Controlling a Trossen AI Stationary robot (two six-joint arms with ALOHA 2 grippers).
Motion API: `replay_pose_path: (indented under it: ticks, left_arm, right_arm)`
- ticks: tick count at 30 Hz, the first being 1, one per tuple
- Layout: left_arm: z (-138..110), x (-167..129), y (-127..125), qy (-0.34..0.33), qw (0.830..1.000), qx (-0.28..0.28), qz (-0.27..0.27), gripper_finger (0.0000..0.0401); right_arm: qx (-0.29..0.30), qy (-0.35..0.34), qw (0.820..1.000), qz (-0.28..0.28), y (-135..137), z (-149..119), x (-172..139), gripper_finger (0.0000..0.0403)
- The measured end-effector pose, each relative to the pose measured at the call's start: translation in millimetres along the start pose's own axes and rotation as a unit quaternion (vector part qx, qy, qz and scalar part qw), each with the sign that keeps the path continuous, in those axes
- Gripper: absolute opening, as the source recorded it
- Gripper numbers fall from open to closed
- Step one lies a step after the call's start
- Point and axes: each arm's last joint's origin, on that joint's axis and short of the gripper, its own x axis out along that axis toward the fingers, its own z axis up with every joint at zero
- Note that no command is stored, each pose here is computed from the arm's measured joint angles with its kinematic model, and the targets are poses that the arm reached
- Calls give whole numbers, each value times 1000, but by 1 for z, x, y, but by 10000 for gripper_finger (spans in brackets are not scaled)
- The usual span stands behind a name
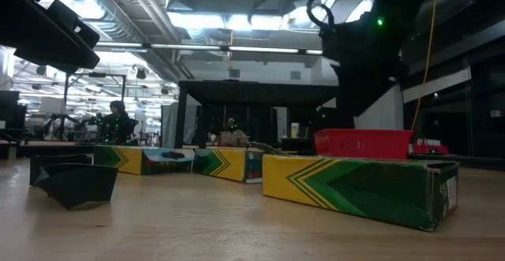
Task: Pick & Place Office Desk Supplies
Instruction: Put the black rubberband into the red bin
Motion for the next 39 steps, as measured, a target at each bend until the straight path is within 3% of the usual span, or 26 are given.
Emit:
replay_pose_path:
  ticks: [7,10,21,39]
  left_arm:
    - [0,0,0,2,1000,1,1,88]
    - [0,0,0,2,1000,1,1,88]
    - [0,0,0,2,1000,1,1,88]
    - [0,0,0,2,1000,-2,1,88]
  right_arm:
    - [3,-20,979,201,35,8,-11,264]
    - [3,-14,973,231,44,3,-14,250]
    - [30,31,977,209,71,-28,7,221]
    - [66,39,984,161,73,-29,38,221]
